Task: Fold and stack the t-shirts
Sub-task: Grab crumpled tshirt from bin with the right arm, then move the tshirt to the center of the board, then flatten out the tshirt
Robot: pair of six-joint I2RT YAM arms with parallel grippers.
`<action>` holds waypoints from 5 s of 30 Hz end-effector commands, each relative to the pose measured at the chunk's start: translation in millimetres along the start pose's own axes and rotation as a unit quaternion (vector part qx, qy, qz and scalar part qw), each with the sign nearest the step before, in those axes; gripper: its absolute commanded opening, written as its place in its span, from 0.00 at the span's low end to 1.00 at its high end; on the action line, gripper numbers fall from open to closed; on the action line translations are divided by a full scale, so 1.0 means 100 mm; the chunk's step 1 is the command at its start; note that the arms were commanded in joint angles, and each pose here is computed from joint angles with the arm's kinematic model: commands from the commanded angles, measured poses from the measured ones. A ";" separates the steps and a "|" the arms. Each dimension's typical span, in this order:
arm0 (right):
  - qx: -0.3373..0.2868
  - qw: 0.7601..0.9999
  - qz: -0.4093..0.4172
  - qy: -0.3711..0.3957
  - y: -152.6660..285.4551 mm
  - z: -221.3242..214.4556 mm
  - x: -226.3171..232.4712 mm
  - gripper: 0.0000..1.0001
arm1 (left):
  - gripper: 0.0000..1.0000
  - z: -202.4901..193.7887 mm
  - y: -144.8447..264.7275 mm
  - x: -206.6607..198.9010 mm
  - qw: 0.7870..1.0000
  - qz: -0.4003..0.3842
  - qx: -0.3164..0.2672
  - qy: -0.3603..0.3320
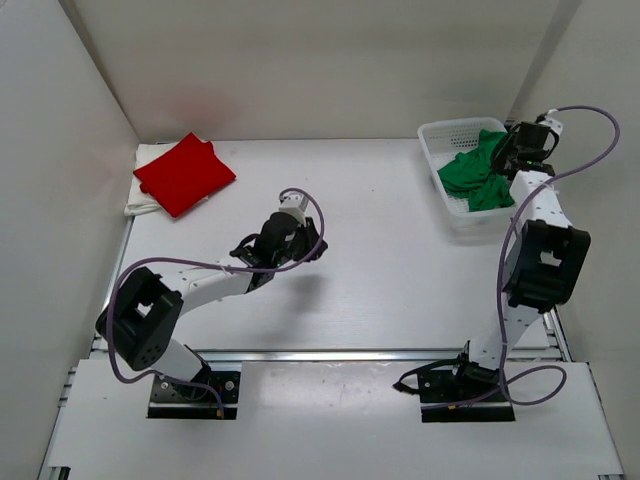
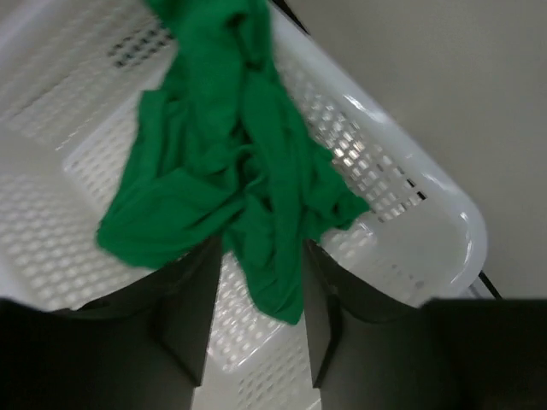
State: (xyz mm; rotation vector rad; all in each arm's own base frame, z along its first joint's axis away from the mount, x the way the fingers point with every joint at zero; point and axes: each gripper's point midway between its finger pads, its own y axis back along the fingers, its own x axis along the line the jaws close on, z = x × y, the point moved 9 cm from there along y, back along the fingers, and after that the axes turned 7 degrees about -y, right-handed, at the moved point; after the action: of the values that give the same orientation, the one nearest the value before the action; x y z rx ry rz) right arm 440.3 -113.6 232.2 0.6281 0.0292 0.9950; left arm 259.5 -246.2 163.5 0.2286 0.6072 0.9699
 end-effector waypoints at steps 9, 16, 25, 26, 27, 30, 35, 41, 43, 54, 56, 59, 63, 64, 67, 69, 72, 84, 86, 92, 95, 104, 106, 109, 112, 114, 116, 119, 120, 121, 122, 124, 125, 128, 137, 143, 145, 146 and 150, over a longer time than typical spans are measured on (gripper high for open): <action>0.086 0.995 -0.007 0.049 -0.64 -0.10 0.04 0.54 | 0.45 -0.70 0.41 0.06 0.995 -0.057 0.082 0.002; 0.116 0.991 -0.028 0.055 -0.92 -0.25 0.10 0.51 | 0.44 -0.60 0.47 0.17 0.997 -0.050 0.063 0.007; 0.159 0.986 -0.021 0.043 -1.22 -0.39 0.22 0.38 | 0.45 -0.61 0.45 0.23 0.997 -0.037 0.063 0.009; 0.160 0.986 -0.021 0.040 -1.23 -0.37 0.24 0.24 | 0.44 -0.61 0.46 0.23 0.997 -0.035 0.062 0.008; 0.159 0.986 -0.018 0.039 -1.23 -0.35 0.25 0.19 | 0.45 -0.59 0.46 0.22 0.997 -0.037 0.060 0.012; 0.140 0.989 0.008 0.043 -1.11 -0.22 0.40 0.00 | 0.44 -0.58 0.44 0.22 0.997 -0.037 0.060 0.011; 0.045 0.995 0.048 0.072 -0.45 0.30 0.78 0.00 | 0.43 -0.57 0.41 0.19 0.997 -0.044 0.063 0.017; -0.085 0.976 0.184 0.081 0.94 1.00 1.37 0.00 | 0.44 -0.37 0.41 0.18 0.996 -0.059 0.041 0.045; -0.139 0.945 0.286 0.075 1.61 1.26 1.51 0.00 | 0.44 -0.30 0.40 0.30 0.996 -0.049 0.033 0.069; -0.243 0.744 0.613 0.109 3.55 1.19 2.03 0.00 | 0.45 -0.13 0.66 1.03 0.975 0.014 -0.036 0.219; -0.189 0.738 0.639 0.104 3.27 0.88 1.95 0.00 | 0.45 -0.04 0.85 1.27 0.963 0.039 -0.078 0.253; -0.113 0.747 0.650 0.080 2.74 0.24 1.74 0.05 | 0.47 0.01 1.10 1.52 0.945 0.082 -0.133 0.286; 0.013 0.784 0.618 0.053 2.02 -0.77 1.55 0.28 | 0.50 0.01 1.21 1.71 0.937 0.131 -0.138 0.293; 0.031 0.795 0.603 0.053 1.88 -0.92 1.54 0.37 | 0.51 -0.05 1.18 1.70 0.938 0.129 -0.127 0.295; 0.091 0.829 0.549 0.057 1.64 -1.29 1.51 0.66 | 0.51 -0.16 1.12 1.66 0.939 0.138 -0.114 0.293; 0.116 0.868 0.481 0.049 1.51 -1.46 1.41 0.70 | 0.50 -0.25 1.14 1.68 0.938 0.159 -0.108 0.289; 0.125 0.899 0.418 0.046 1.52 -1.64 1.27 0.69 | 0.48 -0.28 1.19 1.73 0.935 0.198 -0.108 0.275; 0.225 0.925 0.263 0.157 1.81 -2.83 0.82 0.55 | 0.70 -0.34 1.09 1.68 0.936 0.241 -0.078 0.243; 0.224 0.927 0.268 0.140 1.73 -2.85 0.85 0.67 | 0.75 -0.36 0.97 1.66 0.940 0.228 -0.052 0.248; 0.229 0.929 0.261 0.131 1.32 -2.84 1.12 0.68 | 0.56 -0.39 0.78 1.77 0.933 0.241 -0.031 0.265; 0.233 0.927 0.272 0.109 1.13 -2.83 1.23 0.64 | 0.66 -0.43 0.78 1.80 0.929 0.256 -0.031 0.268; 0.180 0.918 0.341 0.095 1.30 -2.31 1.55 0.00 | 0.01 -0.21 0.67 1.90 0.930 0.218 -0.053 0.291; 0.145 0.916 0.361 0.095 1.52 -2.09 1.56 0.00 | 0.00 0.03 0.70 1.81 0.934 0.204 -0.076 0.282; 0.086 0.908 0.402 0.086 1.98 -1.66 1.53 0.00 | 0.00 0.60 0.91 1.46 0.948 0.170 -0.152 0.222; 0.046 0.898 0.426 0.102 2.38 -1.38 1.46 0.00 | 0.00 0.97 1.23 1.26 0.944 0.148 -0.227 0.186; 0.026 0.888 0.445 0.111 2.66 -1.24 1.42 0.00 | 0.00 1.11 1.45 1.20 0.940 0.119 -0.259 0.187; -0.003 0.878 0.466 0.109 2.98 -1.00 1.31 0.00 | 0.00 1.23 1.72 1.25 0.929 0.109 -0.300 0.187; -0.042 0.867 0.485 0.107 3.40 -0.69 1.22 0.00 | 0.00 1.44 1.94 1.13 0.928 0.120 -0.316 0.158; -0.049 0.865 0.488 0.110 3.51 -0.62 1.17 0.00 | 0.00 1.51 1.99 1.06 0.929 0.113 -0.323 0.143; -0.068 0.857 0.501 0.102 3.65 -0.47 1.18 0.00 | 0.00 1.51 2.01 1.01 0.930 0.106 -0.324 0.137; -0.078 0.847 0.516 0.100 3.80 -0.35 1.16 0.00 | 0.00 1.61 2.09 0.96 0.927 0.103 -0.340 0.124; -0.096 0.835 0.536 0.081 4.03 -0.15 1.09 0.00 | 0.00 1.75 2.24 0.86 0.922 0.130 -0.349 0.106; -0.107 0.833 0.538 0.076 4.05 -0.08 1.09 0.00 | 0.00 1.78 2.28 0.84 0.918 0.143 -0.358 0.095; -0.105 0.852 0.509 0.060 3.74 0.06 1.11 0.00 | 0.05 1.72 2.32 0.86 0.899 0.184 -0.389 0.078; 0.160 0.862 0.480 0.002 1.45 -0.77 1.52 0.00 | 0.78 0.42 1.75 1.42 0.888 0.255 -0.335 0.187; 0.183 0.885 0.428 0.031 0.91 -0.83 1.84 0.20 | 0.66 -0.09 1.52 1.52 0.900 0.252 -0.260 0.241; 0.166 0.897 0.407 0.051 0.95 -0.78 1.83 0.47 | 0.63 -0.20 1.46 1.51 0.910 0.239 -0.238 0.239; 0.150 0.903 0.398 0.059 1.03 -0.74 1.80 0.56 | 0.65 -0.30 1.41 1.51 0.918 0.237 -0.214 0.237; 0.102 0.909 0.398 0.066 1.45 -0.77 1.61 0.63 | 0.65 -0.59 1.26 1.54 0.937 0.246 -0.134 0.211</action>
State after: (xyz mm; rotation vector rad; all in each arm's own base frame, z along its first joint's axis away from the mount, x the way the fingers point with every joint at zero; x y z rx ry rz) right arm 421.5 105.5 214.6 1.0278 0.1418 1.7618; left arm 204.6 -44.9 129.4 -0.1863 0.7912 1.6568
